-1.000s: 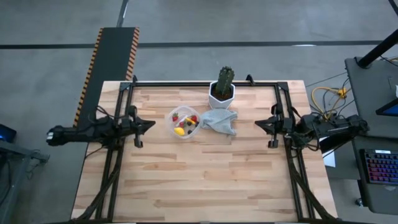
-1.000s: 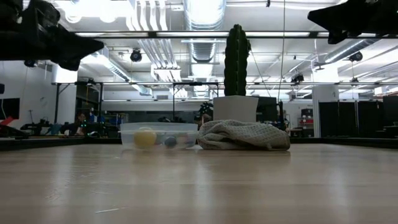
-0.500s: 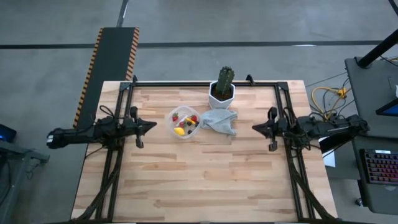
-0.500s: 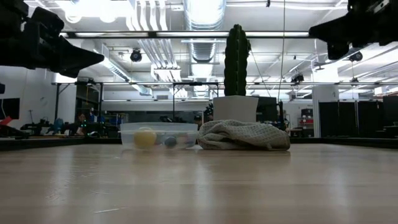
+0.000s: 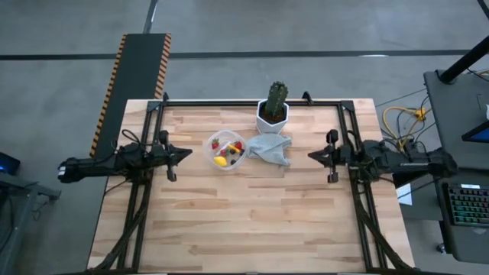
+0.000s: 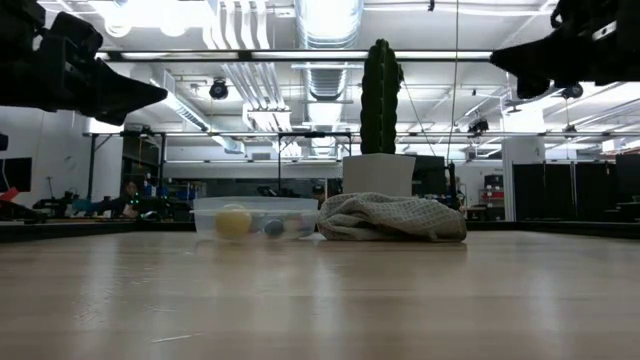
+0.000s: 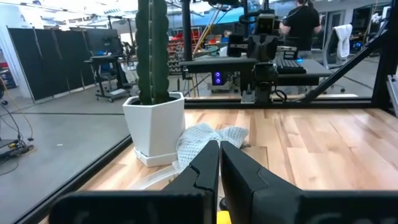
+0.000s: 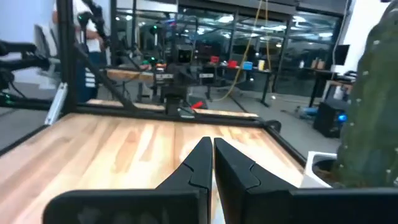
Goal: Pick and placing Produce into tupperware
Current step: Return to Home Position
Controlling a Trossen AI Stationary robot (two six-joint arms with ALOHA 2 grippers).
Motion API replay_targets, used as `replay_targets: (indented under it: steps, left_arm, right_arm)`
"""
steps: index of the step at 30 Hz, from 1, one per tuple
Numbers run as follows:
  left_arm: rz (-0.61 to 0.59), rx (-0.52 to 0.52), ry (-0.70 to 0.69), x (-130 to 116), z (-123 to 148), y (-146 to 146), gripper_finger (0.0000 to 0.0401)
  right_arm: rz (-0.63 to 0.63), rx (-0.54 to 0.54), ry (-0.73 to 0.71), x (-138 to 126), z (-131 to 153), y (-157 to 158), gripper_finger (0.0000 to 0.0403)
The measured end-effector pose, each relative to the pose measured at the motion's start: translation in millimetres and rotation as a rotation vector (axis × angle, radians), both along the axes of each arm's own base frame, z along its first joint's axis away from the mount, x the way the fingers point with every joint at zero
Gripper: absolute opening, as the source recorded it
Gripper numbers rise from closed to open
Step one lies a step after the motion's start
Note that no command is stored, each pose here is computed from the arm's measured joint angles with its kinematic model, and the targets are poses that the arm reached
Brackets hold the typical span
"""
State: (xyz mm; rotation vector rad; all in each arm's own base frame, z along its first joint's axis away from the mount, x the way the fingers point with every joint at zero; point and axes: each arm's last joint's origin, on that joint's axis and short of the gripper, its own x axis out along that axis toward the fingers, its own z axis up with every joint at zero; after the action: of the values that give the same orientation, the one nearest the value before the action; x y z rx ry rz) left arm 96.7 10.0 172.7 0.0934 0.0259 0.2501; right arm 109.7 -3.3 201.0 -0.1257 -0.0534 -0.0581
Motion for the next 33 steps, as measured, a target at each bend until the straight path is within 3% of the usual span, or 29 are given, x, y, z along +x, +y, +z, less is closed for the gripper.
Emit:
replay_targets:
  steps: [9,14,26,33]
  left_arm:
    - [0.003,0.001,0.001,0,0,0,0.0]
    - [0.003,0.0,0.001,0,0,0,0.0]
    - [-0.004,-0.009,0.024,0,-2,0,0.0]
    - [-0.096,-0.037,0.023,1,-3,-3,0.0]
  right_arm:
    - [-0.015,0.082,0.055,-6,-12,-10,0.0008]
    - [-0.017,0.12,0.011,-11,-20,-9,0.0008]
    - [-0.041,0.103,0.045,-12,-35,-8,0.0008]
    - [-0.041,0.094,0.047,-12,-35,-8,0.0008]
